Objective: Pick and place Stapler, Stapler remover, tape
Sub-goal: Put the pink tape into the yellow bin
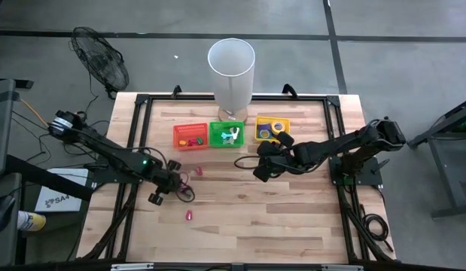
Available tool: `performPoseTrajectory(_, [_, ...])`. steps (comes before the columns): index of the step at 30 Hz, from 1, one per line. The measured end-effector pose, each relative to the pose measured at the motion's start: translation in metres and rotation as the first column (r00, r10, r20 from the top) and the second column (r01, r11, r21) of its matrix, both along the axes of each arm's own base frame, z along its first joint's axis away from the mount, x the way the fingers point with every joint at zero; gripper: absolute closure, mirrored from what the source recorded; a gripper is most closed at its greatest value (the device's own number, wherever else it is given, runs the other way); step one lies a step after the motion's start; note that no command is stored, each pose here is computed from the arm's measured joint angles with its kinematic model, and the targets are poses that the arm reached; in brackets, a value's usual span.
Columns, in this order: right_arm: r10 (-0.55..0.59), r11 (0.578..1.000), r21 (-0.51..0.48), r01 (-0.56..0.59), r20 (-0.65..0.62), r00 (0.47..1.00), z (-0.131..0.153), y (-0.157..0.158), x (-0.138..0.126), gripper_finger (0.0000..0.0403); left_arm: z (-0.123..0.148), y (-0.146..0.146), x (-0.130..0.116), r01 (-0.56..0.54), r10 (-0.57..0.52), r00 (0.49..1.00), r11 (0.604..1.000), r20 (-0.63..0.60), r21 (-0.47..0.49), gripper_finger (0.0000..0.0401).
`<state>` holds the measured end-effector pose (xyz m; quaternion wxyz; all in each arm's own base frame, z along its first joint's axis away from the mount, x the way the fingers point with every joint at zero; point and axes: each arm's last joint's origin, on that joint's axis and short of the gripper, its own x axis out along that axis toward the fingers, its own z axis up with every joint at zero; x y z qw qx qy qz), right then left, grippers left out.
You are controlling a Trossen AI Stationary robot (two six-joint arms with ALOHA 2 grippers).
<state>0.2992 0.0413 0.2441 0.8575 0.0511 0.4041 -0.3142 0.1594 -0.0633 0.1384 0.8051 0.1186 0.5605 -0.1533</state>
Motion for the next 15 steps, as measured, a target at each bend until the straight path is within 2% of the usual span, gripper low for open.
performPoseTrajectory(4, [0.006,1.0,0.012,-0.006,-0.001,1.0,0.0,0.0,0.0,0.0279,0.002,0.001,-0.001,0.011,-0.012,1.0,0.999,0.024,0.04,0.0365])
performPoseTrajectory(7, [0.014,1.0,0.009,-0.014,-0.004,1.0,0.0,0.0,0.0,0.0279,0.007,0.003,0.002,0.002,-0.01,0.998,0.992,0.064,0.127,0.0365])
performPoseTrajectory(15, [0.063,0.998,-0.008,-0.063,0.018,0.998,0.002,0.001,0.005,0.0279,0.048,-0.002,0.026,0.042,-0.108,0.967,0.961,0.232,0.273,0.0365])
